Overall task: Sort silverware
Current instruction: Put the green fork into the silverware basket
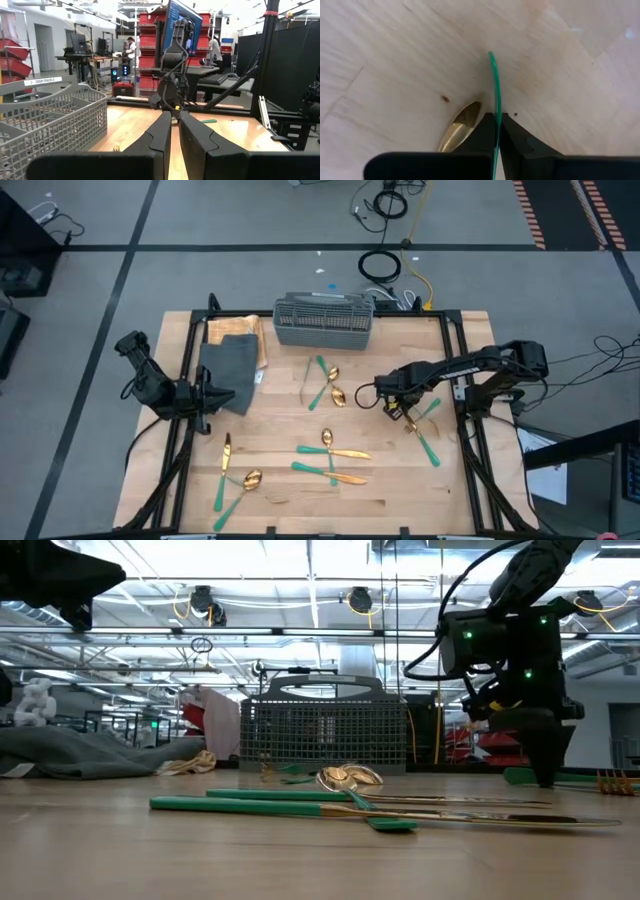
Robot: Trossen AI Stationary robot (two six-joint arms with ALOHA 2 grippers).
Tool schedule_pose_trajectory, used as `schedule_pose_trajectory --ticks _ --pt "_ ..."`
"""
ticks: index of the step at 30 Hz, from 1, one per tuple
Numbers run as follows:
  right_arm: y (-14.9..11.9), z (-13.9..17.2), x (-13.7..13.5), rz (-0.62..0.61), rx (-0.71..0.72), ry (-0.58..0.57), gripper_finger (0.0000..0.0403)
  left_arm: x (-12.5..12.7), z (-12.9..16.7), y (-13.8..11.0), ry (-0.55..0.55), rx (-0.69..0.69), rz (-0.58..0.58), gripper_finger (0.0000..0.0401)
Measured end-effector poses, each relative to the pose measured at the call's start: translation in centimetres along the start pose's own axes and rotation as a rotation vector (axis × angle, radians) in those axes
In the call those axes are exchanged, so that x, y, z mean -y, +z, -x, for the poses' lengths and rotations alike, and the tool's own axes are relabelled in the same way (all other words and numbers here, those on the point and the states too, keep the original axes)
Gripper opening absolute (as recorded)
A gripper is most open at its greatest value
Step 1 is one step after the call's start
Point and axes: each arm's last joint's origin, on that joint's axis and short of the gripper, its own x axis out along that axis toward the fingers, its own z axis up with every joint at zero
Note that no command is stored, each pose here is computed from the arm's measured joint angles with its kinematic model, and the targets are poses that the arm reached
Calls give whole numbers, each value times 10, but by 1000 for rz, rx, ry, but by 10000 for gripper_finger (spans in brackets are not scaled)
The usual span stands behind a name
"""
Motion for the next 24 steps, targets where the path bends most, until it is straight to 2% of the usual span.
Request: schedule_pose_trajectory --ticks 4,7,12,18,21,24 --pt "7 18 -2 16 94 -77 1 0 0 0 0 -2 -3 42" --pt "19 41 -5 60 153 -114 1 0 0 0 0 -2 -3 42" --pt "46 93 -4 140 333 -213 0 0 0 0 1 -3 -4 42" --pt "73 147 14 254 464 -501 0 -1 0 -1 36 -9 -4 42" --pt "91 164 17 369 501 -675 0 -2 0 -1 57 -15 -7 42" --pt "112 168 11 522 457 -890 0 -2 0 -2 74 -21 -12 42"
